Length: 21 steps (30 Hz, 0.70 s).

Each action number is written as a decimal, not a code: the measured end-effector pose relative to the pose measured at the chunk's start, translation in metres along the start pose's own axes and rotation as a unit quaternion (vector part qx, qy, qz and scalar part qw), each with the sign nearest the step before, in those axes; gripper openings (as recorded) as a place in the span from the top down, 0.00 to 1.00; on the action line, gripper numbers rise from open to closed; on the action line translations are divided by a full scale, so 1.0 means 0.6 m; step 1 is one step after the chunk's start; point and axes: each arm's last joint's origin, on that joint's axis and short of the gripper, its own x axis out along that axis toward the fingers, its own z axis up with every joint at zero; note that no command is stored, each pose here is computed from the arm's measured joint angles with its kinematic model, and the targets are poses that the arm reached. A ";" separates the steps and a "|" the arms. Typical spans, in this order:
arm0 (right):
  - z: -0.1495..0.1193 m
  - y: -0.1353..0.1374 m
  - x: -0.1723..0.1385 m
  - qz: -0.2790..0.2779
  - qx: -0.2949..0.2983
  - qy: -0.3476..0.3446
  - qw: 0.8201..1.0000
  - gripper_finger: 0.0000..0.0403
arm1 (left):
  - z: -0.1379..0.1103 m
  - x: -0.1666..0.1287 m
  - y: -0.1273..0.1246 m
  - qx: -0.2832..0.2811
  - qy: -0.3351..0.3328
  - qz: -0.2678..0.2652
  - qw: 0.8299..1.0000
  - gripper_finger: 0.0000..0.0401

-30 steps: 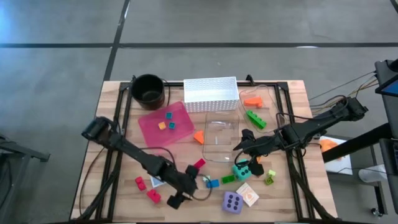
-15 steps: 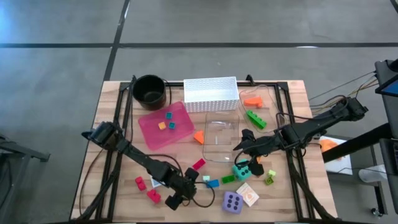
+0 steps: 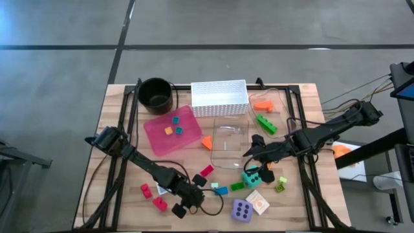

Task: Pick & Place Toys
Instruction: Put the yellow game piece into the red bin

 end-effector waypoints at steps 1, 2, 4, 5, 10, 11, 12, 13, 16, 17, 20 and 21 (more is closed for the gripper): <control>-0.002 0.000 0.001 -0.001 0.000 0.002 1.000 0.24 | 0.000 0.000 0.000 0.000 0.000 0.000 1.000 0.74; -0.004 -0.001 0.002 -0.001 0.000 0.004 1.000 0.24 | 0.000 0.000 0.000 0.000 0.000 0.002 1.000 0.74; -0.007 -0.002 0.003 -0.002 -0.001 0.007 1.000 0.24 | 0.000 -0.001 0.001 -0.002 0.000 0.013 1.000 0.73; -0.009 -0.002 0.004 -0.002 -0.001 0.008 1.000 0.24 | 0.000 -0.001 0.002 -0.004 0.000 0.017 1.000 0.72; -0.014 -0.003 0.008 -0.001 -0.001 0.004 1.000 0.24 | 0.005 -0.014 0.003 -0.013 -0.005 0.033 0.999 0.70; -0.015 -0.003 0.008 -0.001 0.000 0.002 1.000 0.24 | 0.006 -0.021 0.004 -0.014 -0.007 0.036 0.999 0.70; -0.015 -0.003 0.009 0.001 0.000 -0.003 1.000 0.24 | 0.007 -0.029 0.005 -0.015 -0.004 0.039 0.999 0.71; -0.016 -0.003 0.011 0.001 0.001 -0.006 1.000 0.24 | 0.008 -0.038 0.006 -0.017 -0.002 0.040 0.999 0.72; -0.020 -0.004 0.014 0.003 0.002 -0.013 1.000 0.24 | 0.006 -0.072 0.012 -0.036 0.011 0.065 0.997 0.74; -0.021 -0.004 0.015 0.003 0.002 -0.017 1.000 0.24 | 0.003 -0.086 0.015 -0.043 0.022 0.078 0.996 0.75; -0.024 -0.006 0.018 -0.005 0.003 -0.025 1.000 0.24 | -0.005 -0.131 0.027 -0.065 0.046 0.134 0.988 0.74; -0.024 -0.007 0.018 -0.014 0.003 -0.026 1.000 0.24 | -0.010 -0.146 0.032 -0.075 0.056 0.160 0.983 0.73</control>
